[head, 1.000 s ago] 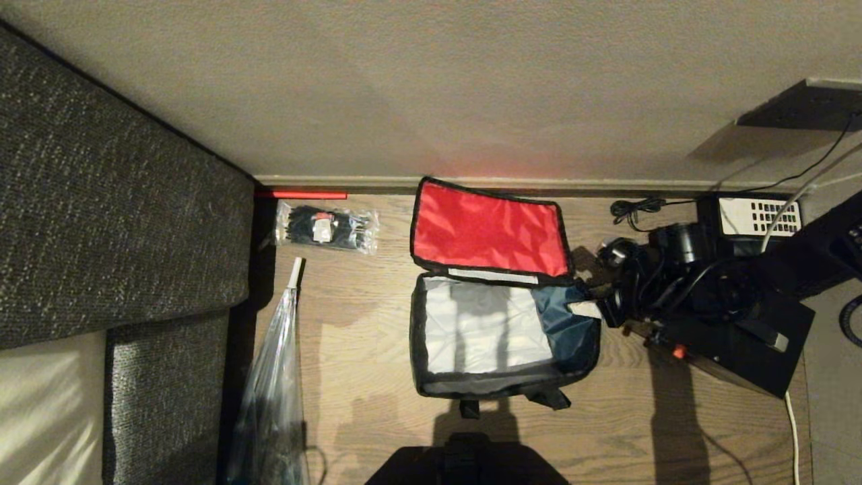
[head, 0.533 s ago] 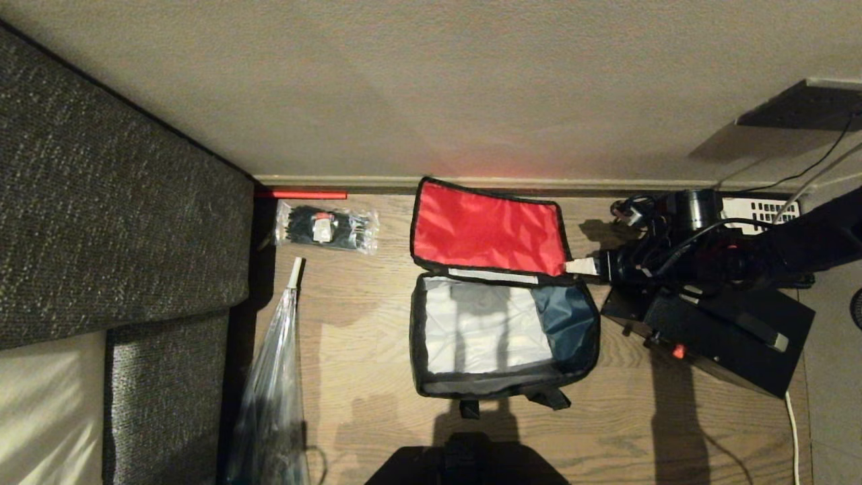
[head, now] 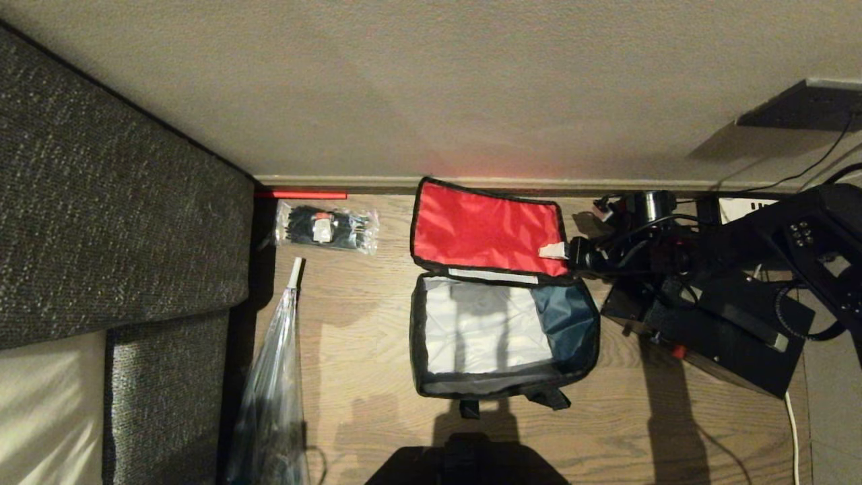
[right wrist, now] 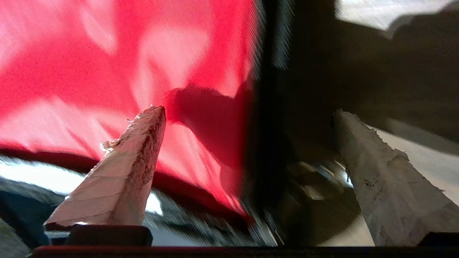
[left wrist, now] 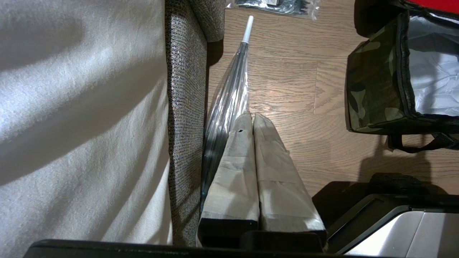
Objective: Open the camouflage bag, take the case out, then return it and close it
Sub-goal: Grip the handle again
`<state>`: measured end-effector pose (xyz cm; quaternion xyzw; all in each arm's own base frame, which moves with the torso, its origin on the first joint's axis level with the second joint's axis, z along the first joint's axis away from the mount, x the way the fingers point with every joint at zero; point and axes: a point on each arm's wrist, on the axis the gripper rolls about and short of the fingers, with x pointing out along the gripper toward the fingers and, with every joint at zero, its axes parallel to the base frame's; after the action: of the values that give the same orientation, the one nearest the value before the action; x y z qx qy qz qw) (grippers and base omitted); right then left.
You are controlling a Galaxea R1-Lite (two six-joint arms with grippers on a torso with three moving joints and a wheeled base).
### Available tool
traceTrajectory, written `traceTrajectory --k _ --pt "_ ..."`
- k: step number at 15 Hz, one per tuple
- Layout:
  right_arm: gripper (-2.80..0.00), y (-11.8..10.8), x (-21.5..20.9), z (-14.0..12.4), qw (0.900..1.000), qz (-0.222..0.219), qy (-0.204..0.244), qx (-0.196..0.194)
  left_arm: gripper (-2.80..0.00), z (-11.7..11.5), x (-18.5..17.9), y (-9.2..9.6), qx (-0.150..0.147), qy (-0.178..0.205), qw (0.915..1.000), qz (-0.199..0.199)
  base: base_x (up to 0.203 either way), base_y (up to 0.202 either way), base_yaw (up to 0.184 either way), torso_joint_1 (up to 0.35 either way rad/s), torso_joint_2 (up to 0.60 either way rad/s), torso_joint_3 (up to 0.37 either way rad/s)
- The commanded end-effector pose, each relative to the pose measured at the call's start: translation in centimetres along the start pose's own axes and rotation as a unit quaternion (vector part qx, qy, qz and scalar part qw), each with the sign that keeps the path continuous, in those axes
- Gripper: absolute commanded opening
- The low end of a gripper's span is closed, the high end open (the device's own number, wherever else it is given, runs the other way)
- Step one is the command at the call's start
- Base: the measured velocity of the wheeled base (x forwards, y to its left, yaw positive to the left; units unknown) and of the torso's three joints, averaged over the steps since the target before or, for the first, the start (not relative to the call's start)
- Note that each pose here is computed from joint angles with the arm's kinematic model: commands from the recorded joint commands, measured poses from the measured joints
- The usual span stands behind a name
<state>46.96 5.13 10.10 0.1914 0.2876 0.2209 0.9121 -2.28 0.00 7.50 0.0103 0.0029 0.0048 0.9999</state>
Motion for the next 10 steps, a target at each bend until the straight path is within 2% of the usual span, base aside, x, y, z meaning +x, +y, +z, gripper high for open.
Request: traceTrajectory --k 1,2,10 --pt "0.0 -0.12 1.18 0.09 1.0 0.014 -0.001 0.011 -2.8 -0.09 0.01 0.0 0.0 0.001 1.0 0.001 0.0 0.0 0.0 0.0 0.0 0.0" --pt "-2.8 -0.14 1.11 0.12 1.0 0.016 0.0 0.011 -2.8 -0.08 0.01 0.0 0.0 0.0 1.0 0.001 0.0 0.0 0.0 0.0 0.0 0.0" --pt "-2.8 0.42 0.41 0.81 0.999 0.017 -0.022 -0.016 -2.8 -0.08 0.01 0.0 0.0 0.0 1.0 0.001 0.0 0.0 0.0 0.0 0.0 0.0"
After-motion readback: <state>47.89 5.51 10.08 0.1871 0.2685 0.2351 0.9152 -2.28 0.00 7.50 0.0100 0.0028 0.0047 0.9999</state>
